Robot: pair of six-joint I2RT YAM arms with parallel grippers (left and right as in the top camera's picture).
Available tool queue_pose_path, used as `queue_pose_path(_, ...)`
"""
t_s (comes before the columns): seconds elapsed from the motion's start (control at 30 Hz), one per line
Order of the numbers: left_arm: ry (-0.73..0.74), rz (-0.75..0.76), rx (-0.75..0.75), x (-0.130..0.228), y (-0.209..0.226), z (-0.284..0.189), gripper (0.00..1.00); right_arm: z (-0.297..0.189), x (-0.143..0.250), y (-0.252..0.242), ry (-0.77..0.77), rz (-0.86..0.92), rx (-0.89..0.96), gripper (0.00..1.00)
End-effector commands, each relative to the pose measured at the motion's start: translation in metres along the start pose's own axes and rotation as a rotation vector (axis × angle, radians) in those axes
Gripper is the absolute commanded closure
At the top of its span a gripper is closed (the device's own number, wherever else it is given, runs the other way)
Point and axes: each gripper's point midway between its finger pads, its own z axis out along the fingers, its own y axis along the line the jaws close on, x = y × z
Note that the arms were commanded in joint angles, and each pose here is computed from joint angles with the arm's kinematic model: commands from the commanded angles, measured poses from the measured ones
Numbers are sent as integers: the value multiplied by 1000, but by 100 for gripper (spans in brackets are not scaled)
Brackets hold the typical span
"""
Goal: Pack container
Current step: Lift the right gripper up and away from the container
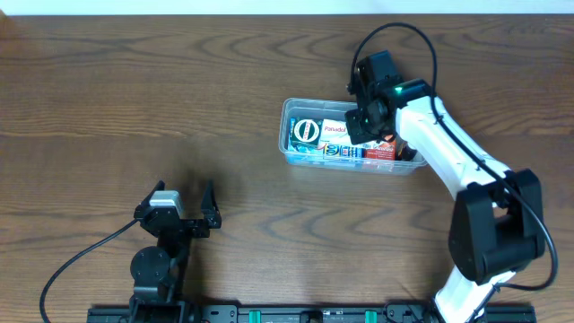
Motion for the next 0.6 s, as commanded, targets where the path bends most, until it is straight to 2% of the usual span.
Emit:
queue_pose_path(0.0,53,14,-10,16,2,1,2,17,11,-7,46,28,28,99)
queue_pose_path(0.43,53,14,-10,16,2,1,2,32,13,-9,64,41,39,99)
queue_pose_path(0.57,53,14,-10,16,2,1,2,7,-10,-1,-11,40,1,99)
